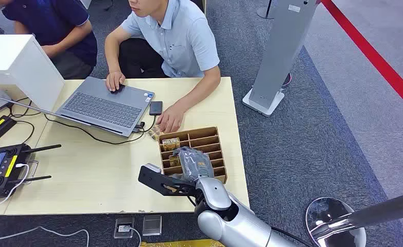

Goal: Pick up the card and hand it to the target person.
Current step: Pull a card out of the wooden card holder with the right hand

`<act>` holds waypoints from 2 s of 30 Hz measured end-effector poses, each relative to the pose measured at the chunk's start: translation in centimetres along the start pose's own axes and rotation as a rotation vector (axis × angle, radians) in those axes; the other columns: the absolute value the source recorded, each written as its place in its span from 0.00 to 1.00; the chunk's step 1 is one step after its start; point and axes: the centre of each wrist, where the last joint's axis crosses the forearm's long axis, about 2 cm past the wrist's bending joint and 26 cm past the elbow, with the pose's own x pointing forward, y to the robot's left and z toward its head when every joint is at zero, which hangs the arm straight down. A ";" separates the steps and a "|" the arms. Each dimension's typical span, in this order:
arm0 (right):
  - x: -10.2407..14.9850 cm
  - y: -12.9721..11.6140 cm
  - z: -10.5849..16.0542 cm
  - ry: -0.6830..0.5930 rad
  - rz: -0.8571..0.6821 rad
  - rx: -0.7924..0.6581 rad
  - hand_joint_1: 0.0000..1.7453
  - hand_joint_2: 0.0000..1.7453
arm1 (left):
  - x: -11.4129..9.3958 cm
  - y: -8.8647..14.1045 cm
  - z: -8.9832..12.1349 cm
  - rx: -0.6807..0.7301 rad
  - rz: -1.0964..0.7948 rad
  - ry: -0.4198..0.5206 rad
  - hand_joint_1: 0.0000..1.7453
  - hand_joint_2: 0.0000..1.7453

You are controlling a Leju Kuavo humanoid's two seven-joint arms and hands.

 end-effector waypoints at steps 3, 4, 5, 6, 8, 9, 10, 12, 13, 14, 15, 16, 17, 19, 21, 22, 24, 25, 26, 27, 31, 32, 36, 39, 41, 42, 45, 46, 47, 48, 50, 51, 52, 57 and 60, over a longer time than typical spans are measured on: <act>0.0 0.1 0.0 0.000 0.001 0.002 0.37 1.00 | 0.0 0.0 0.0 0.000 0.000 0.000 0.00 0.00; 0.0 0.1 0.0 0.000 0.002 0.002 0.37 1.00 | 0.0 0.0 0.0 0.000 0.000 0.000 0.00 0.00; 0.0 0.1 0.0 0.000 0.002 0.003 0.37 1.00 | 0.0 0.0 0.0 0.000 0.000 0.000 0.00 0.00; 0.0 0.1 0.0 0.001 0.002 0.003 0.37 1.00 | 0.0 0.0 0.0 -0.001 0.000 0.000 0.00 0.00; 0.0 0.1 0.0 0.001 0.003 0.004 0.37 1.00 | 0.0 0.0 0.0 -0.001 0.000 0.000 0.00 0.00; 0.0 0.1 0.0 0.002 0.004 0.005 0.37 1.00 | 0.0 0.0 0.0 -0.001 0.000 0.000 0.00 0.00; 0.0 0.2 0.0 0.002 0.005 0.007 0.36 1.00 | 0.0 0.0 0.0 -0.001 0.000 0.000 0.00 0.00; 0.0 0.2 0.0 0.002 0.007 0.011 0.33 1.00 | 0.0 0.0 0.0 -0.001 0.000 0.000 0.00 0.00; 0.1 0.2 0.0 0.002 0.008 0.013 0.31 1.00 | 0.0 0.0 0.0 -0.001 0.000 0.000 0.00 0.00; 0.1 0.3 0.0 0.002 0.008 0.015 0.30 1.00 | 0.0 0.0 0.0 -0.001 0.000 0.000 0.00 0.00; 0.1 0.3 0.0 0.001 0.009 0.016 0.29 1.00 | 0.0 0.0 0.0 -0.001 0.000 0.000 0.00 0.00; 0.1 0.3 0.0 0.001 0.009 0.017 0.27 1.00 | 0.0 0.0 0.0 -0.001 0.000 0.000 0.00 0.00; 0.1 0.3 0.0 0.001 0.009 0.018 0.27 1.00 | 0.0 0.0 0.0 -0.002 0.001 0.000 0.00 0.00; 0.1 0.3 0.0 0.000 0.007 0.021 0.24 1.00 | 0.0 0.0 0.0 -0.003 0.002 0.000 0.00 0.00; 0.1 0.3 0.0 -0.001 0.006 0.023 0.19 1.00 | 0.0 0.0 0.0 -0.003 0.003 0.001 0.00 0.00; 0.1 0.4 0.0 -0.001 0.006 0.025 0.17 1.00 | 0.0 0.0 0.0 -0.003 0.004 0.001 0.00 0.00; 0.1 0.4 0.0 0.000 0.005 0.028 0.16 1.00 | 0.0 0.0 0.0 -0.003 0.005 0.001 0.00 0.00; 0.1 0.4 0.0 0.000 0.004 0.029 0.16 1.00 | 0.0 0.0 0.0 -0.004 0.005 0.001 0.00 0.00; 0.1 0.5 0.0 0.001 0.005 0.031 0.16 1.00 | 0.0 0.0 0.0 -0.004 0.006 0.001 0.00 0.00; 0.1 0.5 0.0 0.002 0.005 0.032 0.17 1.00 | 0.0 0.0 0.0 -0.004 0.006 0.001 0.00 0.00; 0.0 0.6 0.0 0.004 0.006 0.036 0.21 1.00 | 0.0 0.0 0.0 -0.004 0.006 0.001 0.00 0.00; 0.0 0.6 0.0 0.004 0.006 0.037 0.22 1.00 | 0.0 0.0 0.0 -0.004 0.006 0.001 0.00 0.00; 0.0 0.6 -0.1 0.005 0.003 0.041 0.27 1.00 | 0.0 0.0 0.0 -0.004 0.006 0.001 0.00 0.00; 0.0 0.7 -0.1 0.006 0.001 0.045 0.38 1.00 | 0.0 0.0 0.0 -0.004 0.006 0.001 0.00 0.00; 0.0 0.6 -0.1 0.006 0.001 0.045 0.46 1.00 | 0.0 0.0 0.0 -0.005 0.005 0.001 0.00 0.00; 0.0 0.6 -0.1 0.006 0.001 0.044 0.49 1.00 | 0.0 0.0 0.0 -0.005 0.005 0.001 0.00 0.00; 0.0 0.6 -0.1 0.006 0.001 0.044 0.50 1.00 | 0.0 0.0 0.0 -0.006 0.005 0.002 0.00 0.00; 0.0 0.6 -0.1 0.005 0.001 0.044 0.50 1.00 | 0.0 0.0 0.0 -0.007 0.005 0.002 0.00 0.00; 0.0 0.6 -0.1 0.005 0.001 0.044 0.50 1.00 | 0.0 0.0 0.0 -0.007 0.005 0.002 0.00 0.00; 0.0 0.6 -0.1 0.005 0.002 0.044 0.49 1.00 | 0.0 0.0 0.0 -0.007 0.005 0.001 0.00 0.00; 0.0 0.6 -0.1 0.005 0.002 0.045 0.49 1.00 | 0.0 0.0 0.0 -0.007 0.005 0.002 0.00 0.00; 0.0 0.7 -0.1 0.005 0.003 0.045 0.48 1.00 | 0.0 0.0 0.0 -0.007 0.005 0.002 0.00 0.00; 0.0 0.7 -0.1 0.005 0.003 0.045 0.48 1.00 | 0.0 0.0 0.0 -0.007 0.005 0.002 0.00 0.00; 0.0 0.7 -0.1 0.005 0.004 0.046 0.46 1.00 | 0.0 0.0 0.0 -0.007 0.008 0.002 0.00 0.00; 0.0 0.7 -0.1 0.005 0.004 0.047 0.46 1.00 | 0.0 0.0 0.0 -0.007 0.008 0.002 0.00 0.00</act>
